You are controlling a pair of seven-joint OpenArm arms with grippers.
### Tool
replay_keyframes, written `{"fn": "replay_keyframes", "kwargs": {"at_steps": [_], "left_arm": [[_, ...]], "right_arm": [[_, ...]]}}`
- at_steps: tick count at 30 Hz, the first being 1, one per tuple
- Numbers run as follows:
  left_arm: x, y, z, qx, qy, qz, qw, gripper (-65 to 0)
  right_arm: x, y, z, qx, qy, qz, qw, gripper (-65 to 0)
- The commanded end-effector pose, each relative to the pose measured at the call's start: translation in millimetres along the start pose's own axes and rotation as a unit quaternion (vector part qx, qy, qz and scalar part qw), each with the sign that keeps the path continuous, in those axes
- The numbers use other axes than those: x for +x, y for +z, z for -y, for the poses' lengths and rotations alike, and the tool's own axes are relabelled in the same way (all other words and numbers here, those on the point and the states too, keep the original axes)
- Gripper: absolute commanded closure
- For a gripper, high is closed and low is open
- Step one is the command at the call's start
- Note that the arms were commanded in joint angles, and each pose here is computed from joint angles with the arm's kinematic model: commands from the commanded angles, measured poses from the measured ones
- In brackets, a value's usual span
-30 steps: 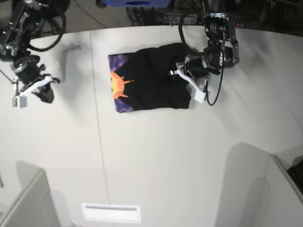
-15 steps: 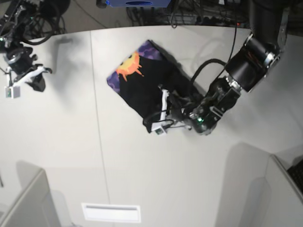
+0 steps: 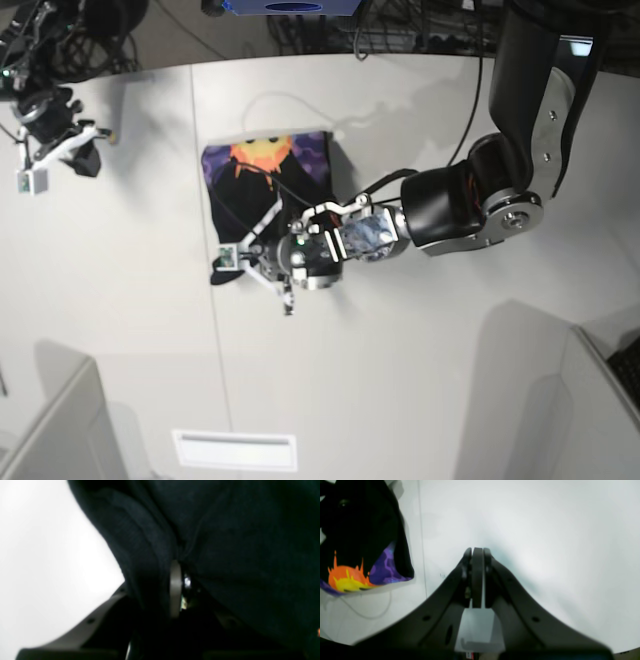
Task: Fold the T-shirt properly
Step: 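Rotate and flatten the folded bundle with the left gripper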
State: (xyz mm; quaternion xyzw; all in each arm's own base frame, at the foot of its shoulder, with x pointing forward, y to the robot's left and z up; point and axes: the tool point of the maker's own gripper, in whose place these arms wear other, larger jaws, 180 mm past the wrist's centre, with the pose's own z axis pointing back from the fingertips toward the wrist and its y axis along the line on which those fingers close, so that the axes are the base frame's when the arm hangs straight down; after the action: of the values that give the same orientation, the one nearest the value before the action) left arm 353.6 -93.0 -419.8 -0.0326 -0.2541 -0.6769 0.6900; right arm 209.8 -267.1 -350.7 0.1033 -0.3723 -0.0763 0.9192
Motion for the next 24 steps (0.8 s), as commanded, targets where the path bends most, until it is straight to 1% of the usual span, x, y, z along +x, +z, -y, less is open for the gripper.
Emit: {"fn": "replay_keyframes", "kwargs": {"at_steps": [1,4,6,9,11,15,17,21,24], "left_arm": [[0.5,-0.8,-3.4,0.007,-0.016,-0.003,1.000,0.0],[4.3,-2.1,12.3,-0.024,-0.074,0.004,0.997,0.0],[3.2,-1.6,19.0,-0.039,-0.087,0.005,0.995,0.0],[1.8,-1.8,20.6,-0.041,-0.085,0.004,0.996,0.0],[-10.5,-2.9,30.8,-0.051,-0.077,0.001,0.996,0.0],[-0.2,15.8,38.8,-0.049,-0.027,0.060,0.997,0.0],[-2.5,23.1,36.5,-0.043,-0.005,0.075,0.996,0.0],[-12.6,19.8,36.0,-0.042,0.002,0.064,0.997,0.0],[-17.4,16.6,32.9,-0.030,-0.014,0.052,0.998,0.0]], "right_arm": [[9.2,1.7,1.6,0.003,0.005,0.016,0.9999,0.0],[-4.8,-5.6,7.5,0.004,-0.010,-0.007,0.9999,0.0],[-13.6,-10.2,12.2,0.003,-0.026,-0.016,0.9995,0.0],[-20.2,-12.9,15.8,0.002,-0.036,-0.024,0.9991,0.0],[-16.1,-14.4,14.7,0.003,-0.034,-0.019,0.9992,0.0],[-9.5,-16.5,13.3,0.006,-0.033,-0.013,0.9994,0.0],[-8.4,-17.6,12.8,0.007,-0.034,-0.012,0.9993,0.0],[1.0,-20.8,10.3,0.010,-0.034,0.000,0.9994,0.0],[-2.6,-26.1,-0.3,0.024,-0.028,-0.010,0.9993,0.0]]}}
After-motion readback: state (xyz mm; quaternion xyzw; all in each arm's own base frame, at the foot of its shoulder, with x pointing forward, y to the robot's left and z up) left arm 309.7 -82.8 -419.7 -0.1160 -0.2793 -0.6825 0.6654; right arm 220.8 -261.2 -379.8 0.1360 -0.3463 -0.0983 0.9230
